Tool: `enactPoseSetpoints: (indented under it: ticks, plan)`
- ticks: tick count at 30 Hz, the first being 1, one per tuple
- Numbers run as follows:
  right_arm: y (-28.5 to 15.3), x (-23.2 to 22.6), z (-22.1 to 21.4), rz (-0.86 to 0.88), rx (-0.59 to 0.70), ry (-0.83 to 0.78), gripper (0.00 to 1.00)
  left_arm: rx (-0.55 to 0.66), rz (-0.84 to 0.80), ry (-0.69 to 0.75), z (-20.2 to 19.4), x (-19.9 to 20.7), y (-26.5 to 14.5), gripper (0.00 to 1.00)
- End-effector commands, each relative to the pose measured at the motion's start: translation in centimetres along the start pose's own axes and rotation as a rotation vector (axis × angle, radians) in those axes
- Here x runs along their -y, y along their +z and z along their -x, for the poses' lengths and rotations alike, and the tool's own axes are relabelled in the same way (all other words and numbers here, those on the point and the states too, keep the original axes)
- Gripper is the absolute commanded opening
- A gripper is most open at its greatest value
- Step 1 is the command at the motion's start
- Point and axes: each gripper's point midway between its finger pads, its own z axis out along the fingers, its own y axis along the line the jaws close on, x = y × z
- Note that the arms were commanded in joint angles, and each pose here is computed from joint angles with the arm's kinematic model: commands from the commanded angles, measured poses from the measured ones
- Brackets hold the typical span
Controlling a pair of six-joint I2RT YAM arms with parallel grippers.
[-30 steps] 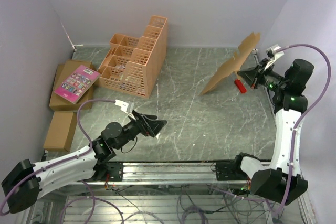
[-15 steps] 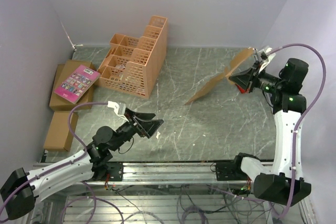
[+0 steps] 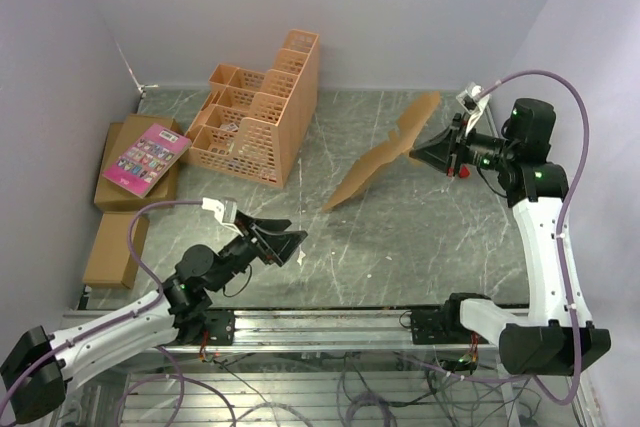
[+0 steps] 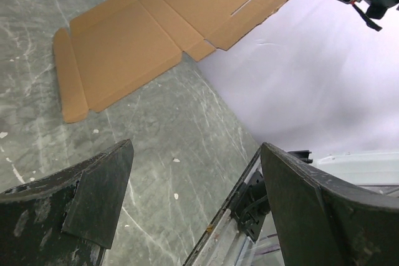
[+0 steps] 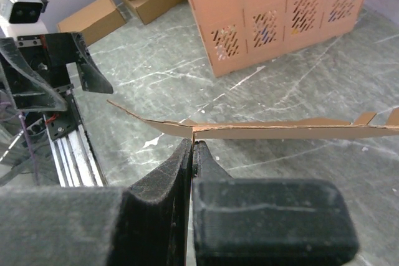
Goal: Fold the paper box
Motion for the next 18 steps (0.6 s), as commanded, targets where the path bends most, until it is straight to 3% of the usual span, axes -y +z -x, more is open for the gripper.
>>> enactPoseSetpoints:
  ticks: [1, 10, 18]
  plan:
    - [0.1, -1.4, 1.3, 0.053, 0.000, -0.029, 0.00, 0.040, 0.061, 0.000, 0.2, -1.9, -0.3, 0.93]
    - [0.5, -2.8, 2.7, 0.133, 0.030, -0.019, 0.00, 0.066, -0.008, -0.172, -0.2, -2.1, 0.8, 0.93]
    - [0.4, -3.0, -0.5, 0.120, -0.011, 0.018, 0.00, 0.030, 0.120, -0.521, -3.1, -5.0, 1.7, 0.93]
